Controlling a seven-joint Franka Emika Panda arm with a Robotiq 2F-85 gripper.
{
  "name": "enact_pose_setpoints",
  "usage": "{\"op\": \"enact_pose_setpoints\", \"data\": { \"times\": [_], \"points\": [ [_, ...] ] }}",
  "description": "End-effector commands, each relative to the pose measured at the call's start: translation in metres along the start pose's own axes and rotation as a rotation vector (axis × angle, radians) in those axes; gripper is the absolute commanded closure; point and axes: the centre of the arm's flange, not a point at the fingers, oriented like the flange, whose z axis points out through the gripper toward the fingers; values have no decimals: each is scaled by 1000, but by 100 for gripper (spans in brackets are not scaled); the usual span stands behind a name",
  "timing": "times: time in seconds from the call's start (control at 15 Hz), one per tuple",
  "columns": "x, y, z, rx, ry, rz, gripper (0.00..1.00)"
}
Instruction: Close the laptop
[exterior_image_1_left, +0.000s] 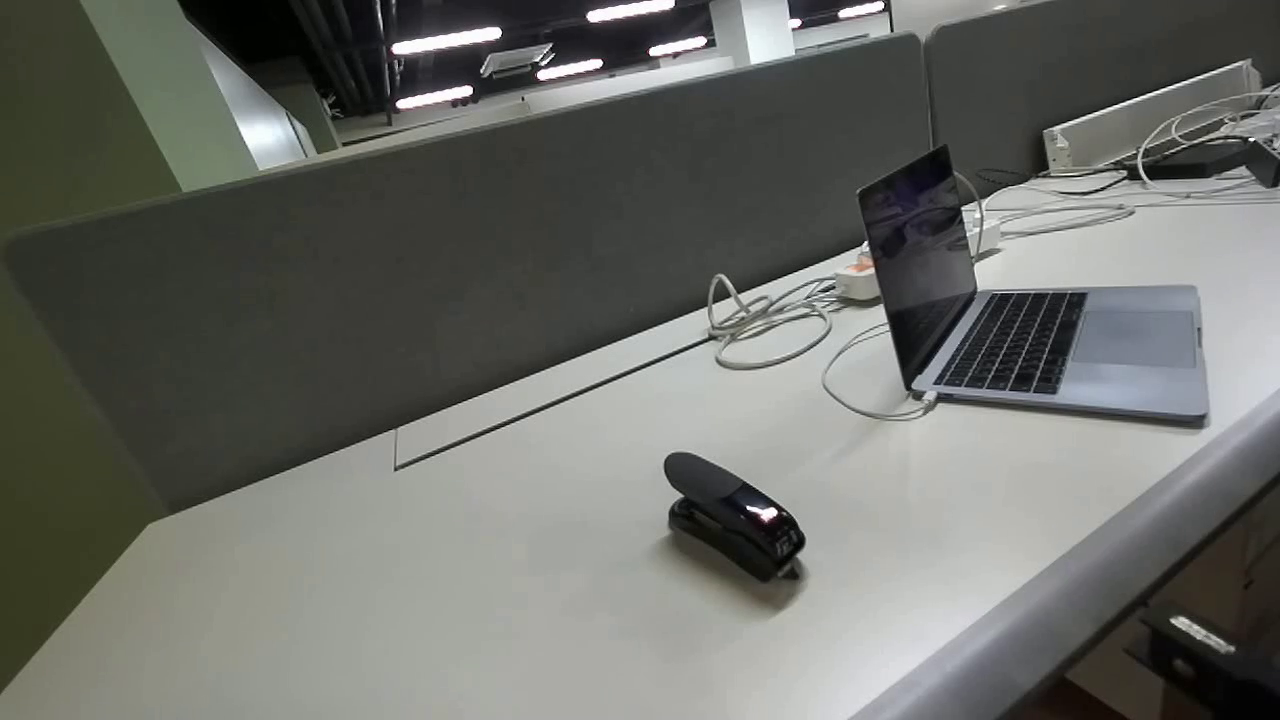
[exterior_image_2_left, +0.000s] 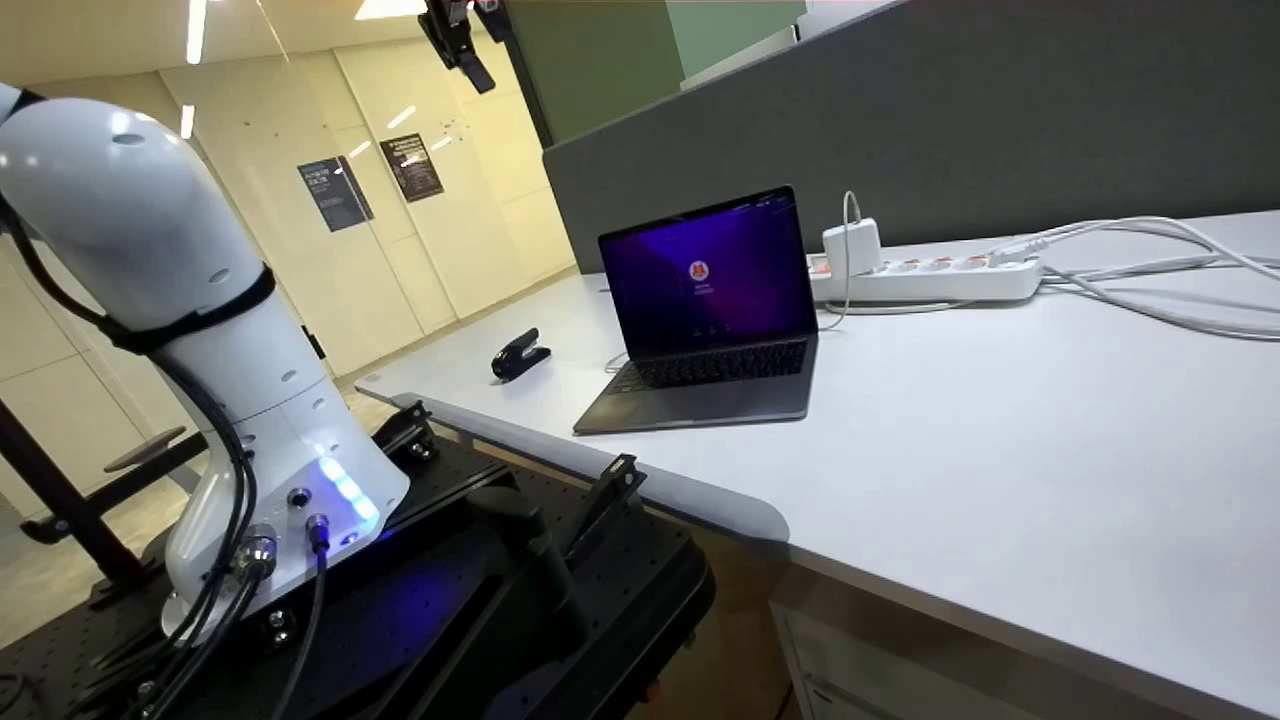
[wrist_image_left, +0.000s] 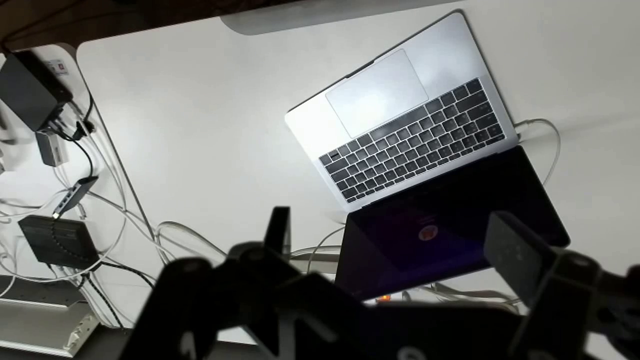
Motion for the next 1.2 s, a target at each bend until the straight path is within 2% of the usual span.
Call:
{"op": "enact_pose_setpoints", "data": {
  "times": [0.0,0.2,0.4,0.67,0.73,0.87,1.13],
  "points": [
    [0,0,0,0,0,0,0],
    [0,0,0,0,0,0,0],
    [10,0,4,11,76,-6,0],
    [44,8,23,-13,216,-37,0],
    [51,9,29,2,252,-75,0],
    [66,8,46,60,264,-167,0],
    [93,6,88,195,216,-334,0]
  ]
}}
